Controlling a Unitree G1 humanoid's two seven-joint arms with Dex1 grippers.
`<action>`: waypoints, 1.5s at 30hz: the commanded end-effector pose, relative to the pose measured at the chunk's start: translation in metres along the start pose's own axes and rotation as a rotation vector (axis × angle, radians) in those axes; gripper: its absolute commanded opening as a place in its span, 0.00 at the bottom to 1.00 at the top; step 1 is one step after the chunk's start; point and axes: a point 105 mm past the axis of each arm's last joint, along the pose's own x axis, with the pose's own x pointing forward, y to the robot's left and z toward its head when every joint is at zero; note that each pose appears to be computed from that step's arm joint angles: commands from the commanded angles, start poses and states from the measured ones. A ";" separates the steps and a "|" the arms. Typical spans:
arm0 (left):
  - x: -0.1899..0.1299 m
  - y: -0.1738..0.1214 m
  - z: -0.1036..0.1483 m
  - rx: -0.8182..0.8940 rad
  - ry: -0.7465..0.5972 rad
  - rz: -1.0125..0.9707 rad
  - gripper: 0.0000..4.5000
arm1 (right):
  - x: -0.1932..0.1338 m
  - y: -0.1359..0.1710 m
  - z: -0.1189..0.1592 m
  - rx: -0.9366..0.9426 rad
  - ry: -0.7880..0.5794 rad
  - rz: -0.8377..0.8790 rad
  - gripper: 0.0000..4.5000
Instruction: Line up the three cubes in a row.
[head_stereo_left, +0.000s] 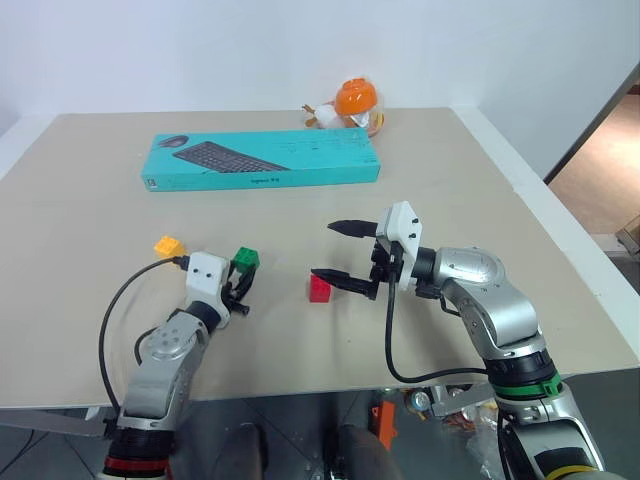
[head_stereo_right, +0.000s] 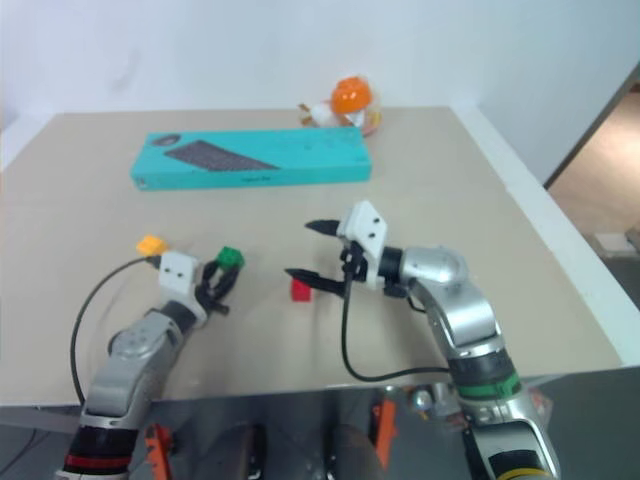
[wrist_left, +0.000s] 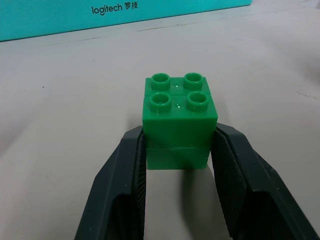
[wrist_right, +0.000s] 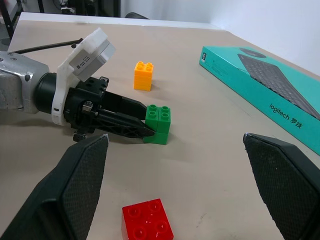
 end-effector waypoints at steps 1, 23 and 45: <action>0.000 0.009 0.010 0.035 -0.036 0.011 0.28 | -0.002 -0.001 0.011 -0.048 -0.026 -0.003 1.00; -0.031 0.006 0.012 0.347 0.039 -0.860 0.28 | -0.013 0.004 0.007 -0.051 0.006 0.022 1.00; -0.004 0.005 0.012 0.404 0.049 -0.933 0.28 | -0.019 0.014 0.005 -0.022 0.022 0.030 1.00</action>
